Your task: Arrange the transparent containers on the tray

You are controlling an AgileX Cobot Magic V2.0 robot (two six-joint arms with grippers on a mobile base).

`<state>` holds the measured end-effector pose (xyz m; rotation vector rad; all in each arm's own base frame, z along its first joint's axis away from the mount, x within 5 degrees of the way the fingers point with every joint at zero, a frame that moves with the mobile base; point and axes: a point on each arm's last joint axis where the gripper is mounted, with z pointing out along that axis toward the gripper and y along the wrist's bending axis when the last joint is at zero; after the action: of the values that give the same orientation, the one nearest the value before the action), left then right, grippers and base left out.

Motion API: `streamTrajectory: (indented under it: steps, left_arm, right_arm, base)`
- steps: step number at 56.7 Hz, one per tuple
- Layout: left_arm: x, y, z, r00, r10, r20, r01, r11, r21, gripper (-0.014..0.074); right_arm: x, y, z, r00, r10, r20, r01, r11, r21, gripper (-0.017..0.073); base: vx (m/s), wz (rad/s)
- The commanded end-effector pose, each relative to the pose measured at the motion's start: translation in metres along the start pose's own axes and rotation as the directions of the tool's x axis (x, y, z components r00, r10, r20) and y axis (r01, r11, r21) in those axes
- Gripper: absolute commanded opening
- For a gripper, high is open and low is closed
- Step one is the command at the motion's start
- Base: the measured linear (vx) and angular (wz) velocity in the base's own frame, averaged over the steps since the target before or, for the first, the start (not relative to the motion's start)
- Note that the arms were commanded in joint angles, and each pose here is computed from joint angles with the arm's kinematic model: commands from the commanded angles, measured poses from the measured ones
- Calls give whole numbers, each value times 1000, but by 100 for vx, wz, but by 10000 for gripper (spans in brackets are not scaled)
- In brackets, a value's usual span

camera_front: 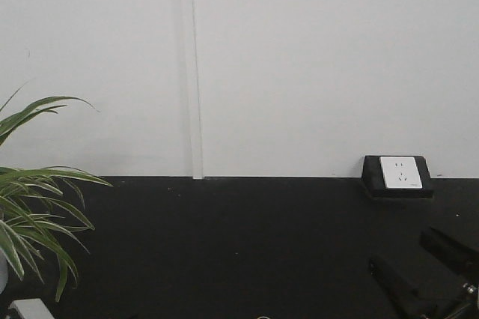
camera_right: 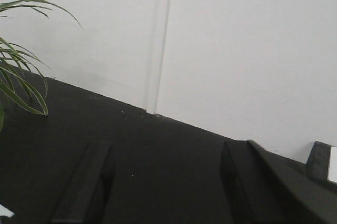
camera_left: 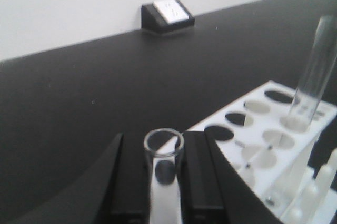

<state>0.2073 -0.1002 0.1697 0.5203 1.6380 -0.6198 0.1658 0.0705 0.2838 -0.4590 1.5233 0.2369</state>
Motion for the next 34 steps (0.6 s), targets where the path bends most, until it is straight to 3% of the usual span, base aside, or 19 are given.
streamTrajectory:
  steps: [1,6,16,29,34]
  left_arm:
    - [-42,-8,-7,952,8,307,-27,998,55,-6]
    - [-56,-12,-14,933,35,358,-58,997,53,-3]
    - [-87,-20,-31,912,46,407,-68,997,39,-1]
    - [-162,-24,-49,887,152,437,-127,988,-84,-1]
    - [-190,-26,-58,891,194,410,-148,979,-142,-1]
  right_arm:
    - [-20,-1,1,992,-15,127,16,1000,-1,484]
    - [-20,-1,1,992,-15,127,15,1000,-1,484]
    - [-20,-1,1,992,-9,127,9,1000,-1,484]
    - [-22,-1,1,989,19,146,-18,1000,-8,484]
    - [-22,3,1,987,42,156,-34,998,-52,484]
  base:
    - [0,0]
    - [0,0]
    - [0,0]
    - [0,0]
    - [0,0]
